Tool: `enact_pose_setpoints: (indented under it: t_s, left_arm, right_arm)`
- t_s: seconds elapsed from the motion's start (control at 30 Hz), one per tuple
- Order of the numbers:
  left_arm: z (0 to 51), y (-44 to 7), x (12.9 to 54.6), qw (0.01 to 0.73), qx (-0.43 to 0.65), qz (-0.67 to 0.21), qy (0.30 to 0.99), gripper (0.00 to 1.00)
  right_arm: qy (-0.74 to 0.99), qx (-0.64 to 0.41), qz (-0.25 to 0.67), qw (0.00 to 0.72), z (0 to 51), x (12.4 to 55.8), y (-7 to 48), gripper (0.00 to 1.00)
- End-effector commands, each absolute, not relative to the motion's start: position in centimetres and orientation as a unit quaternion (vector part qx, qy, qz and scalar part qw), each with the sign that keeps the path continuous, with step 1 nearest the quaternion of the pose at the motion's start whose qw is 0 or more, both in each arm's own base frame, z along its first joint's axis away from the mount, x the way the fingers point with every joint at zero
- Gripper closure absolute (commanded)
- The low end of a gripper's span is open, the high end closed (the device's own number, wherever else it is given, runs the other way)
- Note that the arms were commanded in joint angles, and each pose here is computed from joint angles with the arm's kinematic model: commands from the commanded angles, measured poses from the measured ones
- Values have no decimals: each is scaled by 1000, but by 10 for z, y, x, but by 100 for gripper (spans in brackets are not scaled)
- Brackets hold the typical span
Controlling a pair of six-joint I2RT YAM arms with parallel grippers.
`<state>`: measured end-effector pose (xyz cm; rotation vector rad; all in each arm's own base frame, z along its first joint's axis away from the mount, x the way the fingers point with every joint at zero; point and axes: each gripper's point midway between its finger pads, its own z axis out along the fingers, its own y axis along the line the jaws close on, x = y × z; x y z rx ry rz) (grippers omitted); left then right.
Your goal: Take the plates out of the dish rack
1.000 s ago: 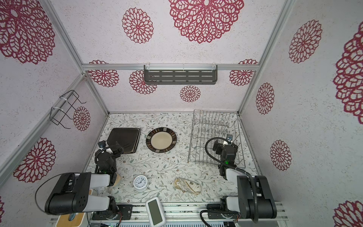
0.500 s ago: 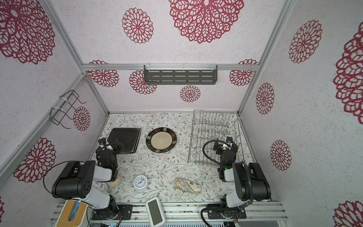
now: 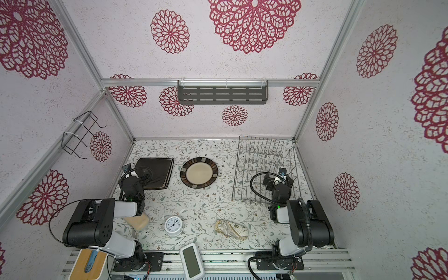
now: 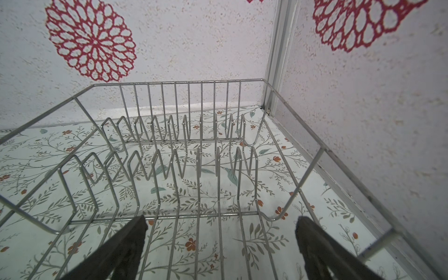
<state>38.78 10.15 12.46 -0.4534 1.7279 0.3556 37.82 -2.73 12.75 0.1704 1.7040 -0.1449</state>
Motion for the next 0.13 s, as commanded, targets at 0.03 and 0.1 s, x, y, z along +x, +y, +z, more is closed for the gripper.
enact_pose_setpoints:
  t_s: [0.03,0.1]
  left_arm:
    - [126,105,388,613,-202,158,747,3]
    - [126,105,387,612,-200,159,748,3]
  right_arm:
    - [768,68,-69,634,114,377,-26,1]
    - [767,68,-70,634,114,377,-27,1]
